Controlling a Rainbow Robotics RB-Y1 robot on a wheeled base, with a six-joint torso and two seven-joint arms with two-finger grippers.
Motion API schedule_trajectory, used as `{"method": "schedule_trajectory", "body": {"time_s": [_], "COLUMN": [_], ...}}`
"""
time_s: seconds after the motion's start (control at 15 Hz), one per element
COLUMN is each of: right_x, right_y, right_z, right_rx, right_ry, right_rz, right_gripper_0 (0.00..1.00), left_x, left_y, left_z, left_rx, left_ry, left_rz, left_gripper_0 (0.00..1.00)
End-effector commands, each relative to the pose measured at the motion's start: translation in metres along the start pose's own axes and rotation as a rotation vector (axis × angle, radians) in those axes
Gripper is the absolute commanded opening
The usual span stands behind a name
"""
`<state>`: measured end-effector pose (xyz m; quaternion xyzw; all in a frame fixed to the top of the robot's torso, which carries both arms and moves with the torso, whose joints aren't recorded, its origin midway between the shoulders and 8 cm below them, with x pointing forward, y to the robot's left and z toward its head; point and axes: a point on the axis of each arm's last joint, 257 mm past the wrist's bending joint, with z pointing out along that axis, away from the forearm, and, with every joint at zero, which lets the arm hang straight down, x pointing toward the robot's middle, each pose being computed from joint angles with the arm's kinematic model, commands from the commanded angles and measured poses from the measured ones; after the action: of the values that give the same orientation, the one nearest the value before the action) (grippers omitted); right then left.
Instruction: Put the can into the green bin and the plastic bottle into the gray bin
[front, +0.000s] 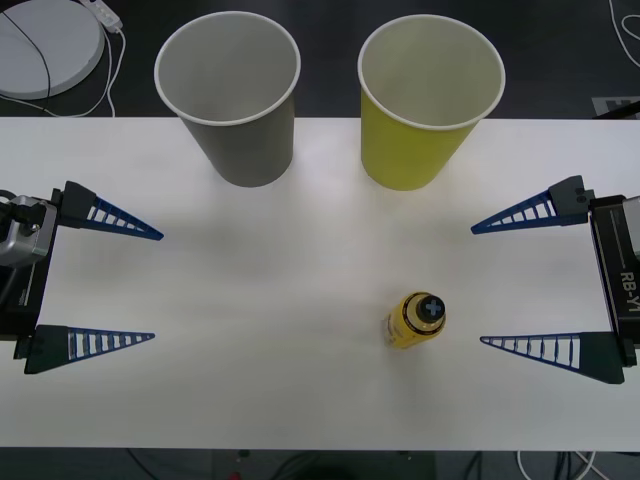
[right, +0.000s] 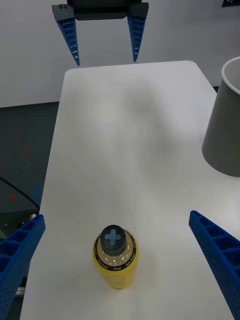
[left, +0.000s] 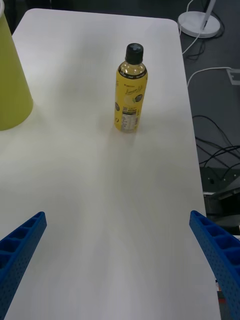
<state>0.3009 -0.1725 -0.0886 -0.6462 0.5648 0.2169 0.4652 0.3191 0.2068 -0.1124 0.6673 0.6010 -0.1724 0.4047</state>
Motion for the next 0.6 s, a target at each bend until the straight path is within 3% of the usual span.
{"method": "schedule_trajectory", "body": {"time_s": [0.07,0.2,0.27,0.4,0.6], "right_x": [0.0000,0.0000,-0.0008,-0.0090,-0.0089], "right_y": [0.0000,0.0000,0.0065,0.0082,0.0094], "right_z": [0.0000,0.0000,0.0055,0.0043,0.0026], "right_rx": [0.000,0.000,-0.003,-0.011,-0.021], "right_ry": [0.000,0.000,-0.038,-0.084,-0.087], "right_rz": [0.000,0.000,0.040,0.064,0.055], "right_gripper_0": [1.00,1.00,1.00,1.00,1.00], "left_x": [0.0000,0.0000,0.0000,0.0000,0.0000], "left_y": [0.0000,0.0000,0.0000,0.0000,0.0000], "left_z": [0.0000,0.0000,0.0000,0.0000,0.0000], "left_rx": [0.000,0.000,0.000,0.000,0.000], "left_ry": [0.000,0.000,0.000,0.000,0.000], "left_rz": [0.000,0.000,0.000,0.000,0.000], "left_gripper_0": [1.00,1.00,1.00,1.00,1.00]}}
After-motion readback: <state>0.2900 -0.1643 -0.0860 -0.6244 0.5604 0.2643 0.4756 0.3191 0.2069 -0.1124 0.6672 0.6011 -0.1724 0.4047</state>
